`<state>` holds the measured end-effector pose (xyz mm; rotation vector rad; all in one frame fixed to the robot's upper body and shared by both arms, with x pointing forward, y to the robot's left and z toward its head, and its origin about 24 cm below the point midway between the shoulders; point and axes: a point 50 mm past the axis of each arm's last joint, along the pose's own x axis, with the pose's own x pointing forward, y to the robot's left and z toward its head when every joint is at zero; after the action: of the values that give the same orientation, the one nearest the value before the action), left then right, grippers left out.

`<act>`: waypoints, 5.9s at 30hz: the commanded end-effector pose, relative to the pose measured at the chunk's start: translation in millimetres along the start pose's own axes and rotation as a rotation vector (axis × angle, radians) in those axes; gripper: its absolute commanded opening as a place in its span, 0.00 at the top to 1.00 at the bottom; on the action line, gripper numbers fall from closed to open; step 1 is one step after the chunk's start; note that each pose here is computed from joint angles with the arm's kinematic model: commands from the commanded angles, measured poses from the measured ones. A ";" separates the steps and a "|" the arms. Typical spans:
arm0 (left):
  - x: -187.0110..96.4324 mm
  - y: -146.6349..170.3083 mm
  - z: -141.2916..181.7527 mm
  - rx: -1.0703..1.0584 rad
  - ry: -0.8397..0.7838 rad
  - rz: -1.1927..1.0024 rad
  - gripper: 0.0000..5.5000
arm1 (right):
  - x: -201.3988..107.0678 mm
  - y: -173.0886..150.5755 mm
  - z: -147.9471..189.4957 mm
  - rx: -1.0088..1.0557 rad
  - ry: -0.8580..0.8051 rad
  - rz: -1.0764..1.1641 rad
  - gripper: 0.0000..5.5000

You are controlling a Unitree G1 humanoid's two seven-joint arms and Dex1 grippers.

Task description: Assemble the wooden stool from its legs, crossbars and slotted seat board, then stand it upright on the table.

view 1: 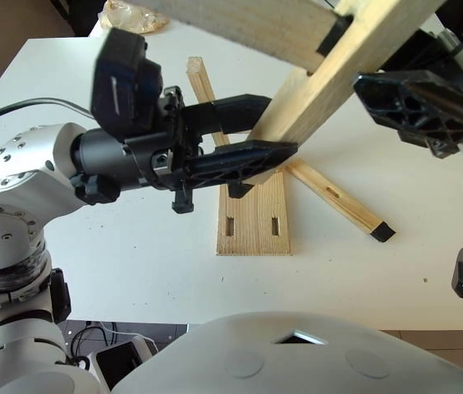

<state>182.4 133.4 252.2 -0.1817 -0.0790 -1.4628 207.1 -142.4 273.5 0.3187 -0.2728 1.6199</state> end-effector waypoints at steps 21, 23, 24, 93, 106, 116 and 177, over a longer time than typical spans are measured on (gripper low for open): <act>0.1 3.2 -13.2 0.015 0.101 0.013 0.63 | -6.7 -1.5 -26.6 -0.052 0.236 0.047 0.54; 0.2 3.1 -17.7 0.014 0.130 0.011 0.63 | -6.8 -1.4 -26.5 -0.053 0.232 0.047 0.54; 0.3 2.9 -20.1 0.014 0.145 0.010 0.63 | -6.7 -1.4 -26.5 -0.053 0.231 0.047 0.54; -101.9 7.9 -164.2 -0.068 0.619 0.357 0.33 | -88.6 -9.0 -144.3 -0.049 0.805 -0.077 0.64; -103.3 5.9 -169.0 -0.084 0.614 0.372 0.33 | -102.2 -1.5 -164.9 -0.007 0.909 0.018 0.64; -105.1 10.6 -172.0 -0.078 0.600 0.417 0.33 | -103.9 -7.5 -161.3 -0.003 0.946 0.084 0.64; -106.3 -9.7 -175.2 -0.086 0.519 0.605 0.33 | -176.4 29.2 -137.8 -0.036 0.971 -0.618 0.23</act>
<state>152.6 208.1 63.4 0.1069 0.4256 -0.8773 187.9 -256.1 88.4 -0.4267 0.4698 1.0178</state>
